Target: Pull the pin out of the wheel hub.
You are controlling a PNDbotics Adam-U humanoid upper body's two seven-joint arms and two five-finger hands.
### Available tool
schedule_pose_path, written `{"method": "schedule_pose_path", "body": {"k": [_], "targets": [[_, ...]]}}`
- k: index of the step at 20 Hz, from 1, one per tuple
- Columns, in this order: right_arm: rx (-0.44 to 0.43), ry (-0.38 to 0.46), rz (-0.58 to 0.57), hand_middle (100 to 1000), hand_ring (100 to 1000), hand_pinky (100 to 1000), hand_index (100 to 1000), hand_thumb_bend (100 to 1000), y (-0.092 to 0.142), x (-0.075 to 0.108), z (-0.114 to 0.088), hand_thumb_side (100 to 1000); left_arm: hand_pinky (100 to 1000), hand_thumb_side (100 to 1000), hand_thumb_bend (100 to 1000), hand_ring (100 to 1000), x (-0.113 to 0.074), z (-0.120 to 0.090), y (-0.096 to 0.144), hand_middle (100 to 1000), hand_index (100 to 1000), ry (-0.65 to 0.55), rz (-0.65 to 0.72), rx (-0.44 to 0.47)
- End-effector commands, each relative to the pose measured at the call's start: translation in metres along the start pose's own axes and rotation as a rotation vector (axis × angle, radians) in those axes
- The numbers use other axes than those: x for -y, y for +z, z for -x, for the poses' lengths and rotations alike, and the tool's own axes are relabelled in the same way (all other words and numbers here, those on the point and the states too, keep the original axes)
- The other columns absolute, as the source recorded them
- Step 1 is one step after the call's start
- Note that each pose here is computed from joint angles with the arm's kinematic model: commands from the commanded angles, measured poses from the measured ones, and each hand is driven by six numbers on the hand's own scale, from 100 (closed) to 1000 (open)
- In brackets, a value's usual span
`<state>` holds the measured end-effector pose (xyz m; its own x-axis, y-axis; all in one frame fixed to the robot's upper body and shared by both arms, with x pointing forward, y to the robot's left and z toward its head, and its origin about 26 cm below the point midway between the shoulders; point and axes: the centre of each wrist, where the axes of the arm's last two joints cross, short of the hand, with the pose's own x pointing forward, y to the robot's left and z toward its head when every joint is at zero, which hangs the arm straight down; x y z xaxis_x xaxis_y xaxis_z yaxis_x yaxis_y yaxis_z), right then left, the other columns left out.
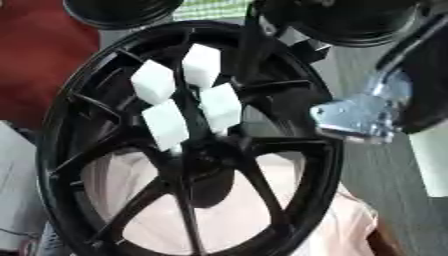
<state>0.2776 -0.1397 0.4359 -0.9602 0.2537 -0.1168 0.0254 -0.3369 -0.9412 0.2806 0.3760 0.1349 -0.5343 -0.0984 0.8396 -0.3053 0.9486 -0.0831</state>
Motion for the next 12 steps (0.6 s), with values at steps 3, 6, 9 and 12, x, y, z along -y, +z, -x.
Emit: {"method": "schedule_pose_path", "body": {"k": [3,6,9,12], "targets": [[-0.045,0.054,0.034,771,823,849,811,100,-0.001,0.013,0.012,589,784,877,175,789,0.001,-0.007,-0.004,792,846,-0.002,0.014,0.026],[-0.061,0.076,0.053,773,826,848,812,100,-0.001,0.017,0.021,570,783,878,175,790,0.001,-0.007,-0.004,791,846,0.0,0.014,0.026],[-0.07,0.088,0.069,777,828,850,816,100,-0.001,0.02,0.029,550,784,880,175,790,0.003,-0.007,-0.005,791,846,0.004,0.018,0.026],[-0.066,0.106,0.08,781,832,851,821,100,-0.003,0.022,0.033,542,784,882,176,790,0.004,-0.007,-0.005,791,846,0.009,0.019,0.027]]}}
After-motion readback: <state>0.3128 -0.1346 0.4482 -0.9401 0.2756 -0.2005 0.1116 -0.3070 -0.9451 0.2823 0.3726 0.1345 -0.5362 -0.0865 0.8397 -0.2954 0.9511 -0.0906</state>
